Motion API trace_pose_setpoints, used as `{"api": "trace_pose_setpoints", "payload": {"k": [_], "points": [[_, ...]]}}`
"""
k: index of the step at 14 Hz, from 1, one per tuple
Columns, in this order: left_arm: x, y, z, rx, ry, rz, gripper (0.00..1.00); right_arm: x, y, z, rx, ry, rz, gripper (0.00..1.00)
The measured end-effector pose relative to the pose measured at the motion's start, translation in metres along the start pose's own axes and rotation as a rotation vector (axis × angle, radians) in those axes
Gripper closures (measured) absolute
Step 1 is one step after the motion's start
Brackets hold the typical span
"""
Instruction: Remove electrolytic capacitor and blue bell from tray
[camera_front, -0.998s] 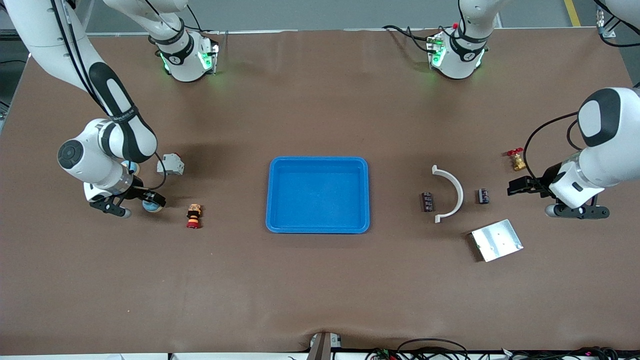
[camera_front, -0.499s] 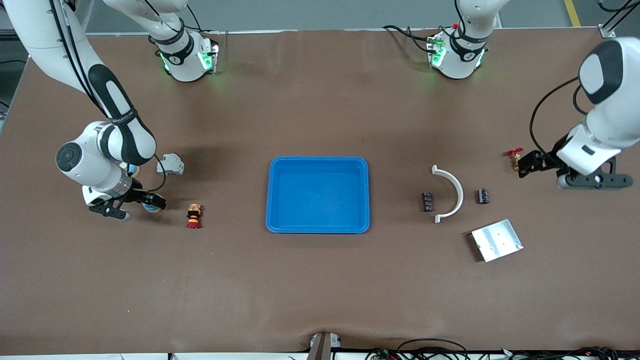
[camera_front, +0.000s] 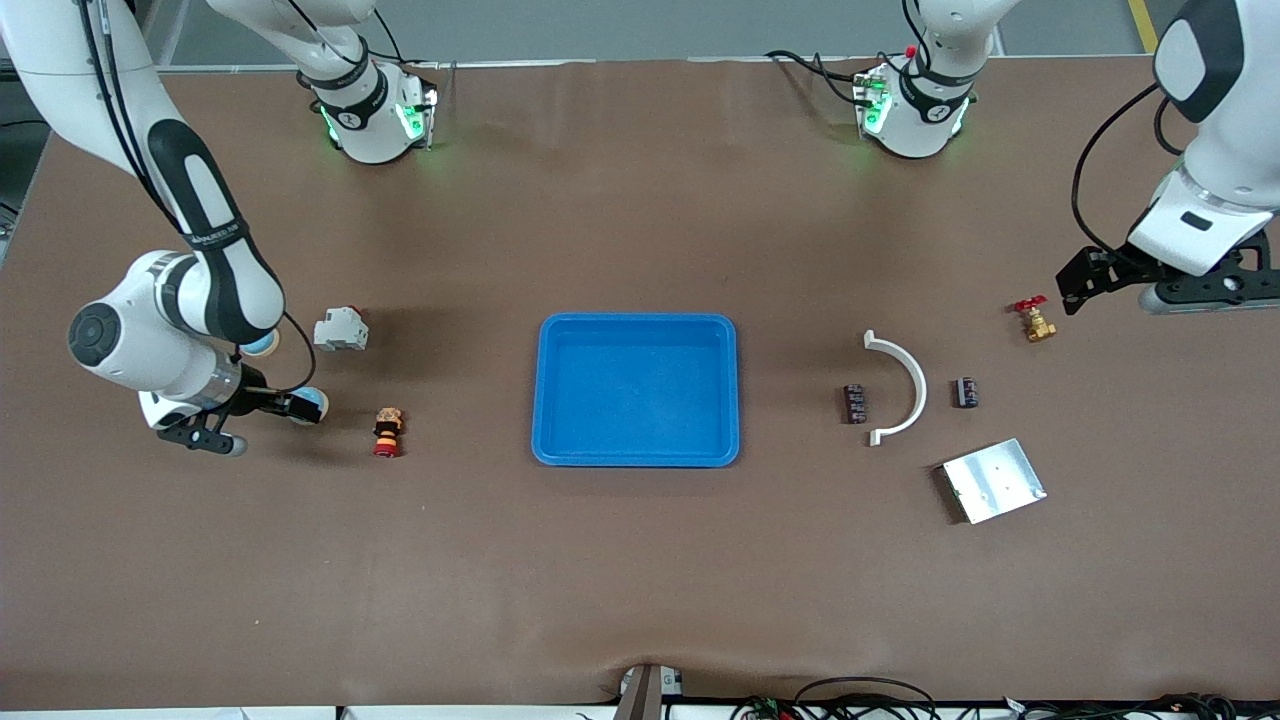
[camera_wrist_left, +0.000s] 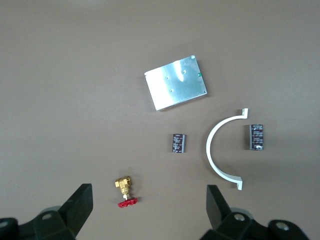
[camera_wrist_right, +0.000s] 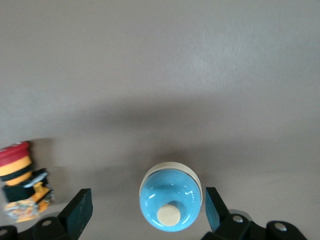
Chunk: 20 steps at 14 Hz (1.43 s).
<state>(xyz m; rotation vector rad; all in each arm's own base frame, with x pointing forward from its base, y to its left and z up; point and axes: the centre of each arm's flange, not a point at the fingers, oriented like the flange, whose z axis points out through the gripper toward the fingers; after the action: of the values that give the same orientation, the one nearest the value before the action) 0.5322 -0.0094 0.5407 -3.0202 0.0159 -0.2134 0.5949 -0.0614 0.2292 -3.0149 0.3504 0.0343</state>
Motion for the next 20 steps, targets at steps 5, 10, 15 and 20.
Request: {"api": "trace_pose_setpoints", "payload": {"k": [5, 10, 15, 20], "points": [[0.045, -0.021, -0.028, -0.098, 0.004, -0.024, 0.00, 0.019, -0.012, -0.054, 0.016, -0.043, -0.025, 0.00], [0.065, -0.032, -0.015, -0.154, -0.010, -0.045, 0.00, 0.043, -0.020, -0.129, -0.079, -0.008, -0.121, 0.00], [0.065, -0.032, -0.021, -0.154, -0.019, -0.043, 0.00, 0.064, -0.040, -0.214, -0.178, 0.070, -0.203, 0.00], [0.065, -0.032, -0.020, -0.154, -0.020, -0.042, 0.00, 0.068, -0.053, -0.252, -0.190, 0.103, -0.219, 0.00]]}}
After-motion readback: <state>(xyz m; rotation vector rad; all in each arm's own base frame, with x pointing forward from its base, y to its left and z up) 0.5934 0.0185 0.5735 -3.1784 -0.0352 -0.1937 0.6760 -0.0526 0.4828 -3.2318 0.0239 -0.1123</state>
